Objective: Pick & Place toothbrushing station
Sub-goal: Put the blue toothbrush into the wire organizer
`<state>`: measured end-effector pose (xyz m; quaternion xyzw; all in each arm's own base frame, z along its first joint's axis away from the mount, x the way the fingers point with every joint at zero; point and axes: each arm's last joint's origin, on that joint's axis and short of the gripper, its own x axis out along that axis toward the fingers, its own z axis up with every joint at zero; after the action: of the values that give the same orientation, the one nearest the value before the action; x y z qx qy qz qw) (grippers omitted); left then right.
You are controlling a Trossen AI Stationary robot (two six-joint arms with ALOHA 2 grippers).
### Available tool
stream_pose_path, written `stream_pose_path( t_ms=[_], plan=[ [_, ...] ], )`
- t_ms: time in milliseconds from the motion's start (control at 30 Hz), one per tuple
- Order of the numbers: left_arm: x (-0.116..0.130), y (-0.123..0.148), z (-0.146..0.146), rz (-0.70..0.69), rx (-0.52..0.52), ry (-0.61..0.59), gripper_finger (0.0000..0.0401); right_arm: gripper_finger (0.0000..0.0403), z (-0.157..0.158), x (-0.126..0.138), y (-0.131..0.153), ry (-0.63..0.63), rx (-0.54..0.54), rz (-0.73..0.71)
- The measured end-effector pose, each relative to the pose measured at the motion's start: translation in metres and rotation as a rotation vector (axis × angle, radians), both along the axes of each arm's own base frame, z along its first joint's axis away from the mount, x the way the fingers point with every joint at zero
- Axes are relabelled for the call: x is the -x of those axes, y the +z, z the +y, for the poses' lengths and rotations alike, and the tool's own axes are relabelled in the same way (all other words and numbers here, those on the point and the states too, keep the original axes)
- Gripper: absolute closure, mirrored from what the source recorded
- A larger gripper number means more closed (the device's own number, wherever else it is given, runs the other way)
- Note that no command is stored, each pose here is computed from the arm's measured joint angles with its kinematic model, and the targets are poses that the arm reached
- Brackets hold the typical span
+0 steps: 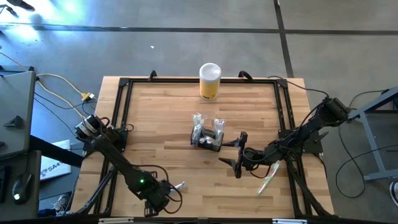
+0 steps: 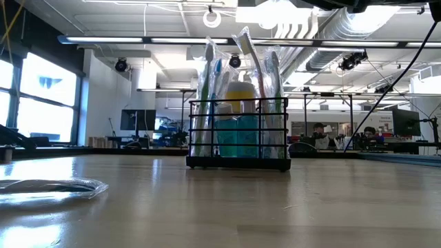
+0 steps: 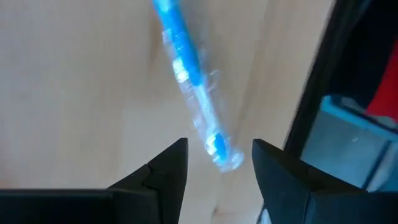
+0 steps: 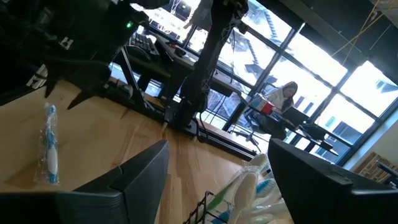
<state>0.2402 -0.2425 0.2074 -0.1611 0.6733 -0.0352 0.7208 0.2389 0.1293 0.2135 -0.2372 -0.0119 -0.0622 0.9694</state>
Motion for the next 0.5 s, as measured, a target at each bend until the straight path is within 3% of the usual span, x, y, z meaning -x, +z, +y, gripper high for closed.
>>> stream_pose_path(
  t_ms=[267,500],
  plan=[
    [0.005,-0.037,0.004,0.005,0.053,0.044,0.0234,0.0135,0.000,0.000,0.000,0.001,0.000,0.000],
    [0.015,-0.062,0.011,0.003,0.103,0.083,0.0286,0.0135,0.000,0.000,0.000,0.004,-0.015,-0.002]
  ],
)
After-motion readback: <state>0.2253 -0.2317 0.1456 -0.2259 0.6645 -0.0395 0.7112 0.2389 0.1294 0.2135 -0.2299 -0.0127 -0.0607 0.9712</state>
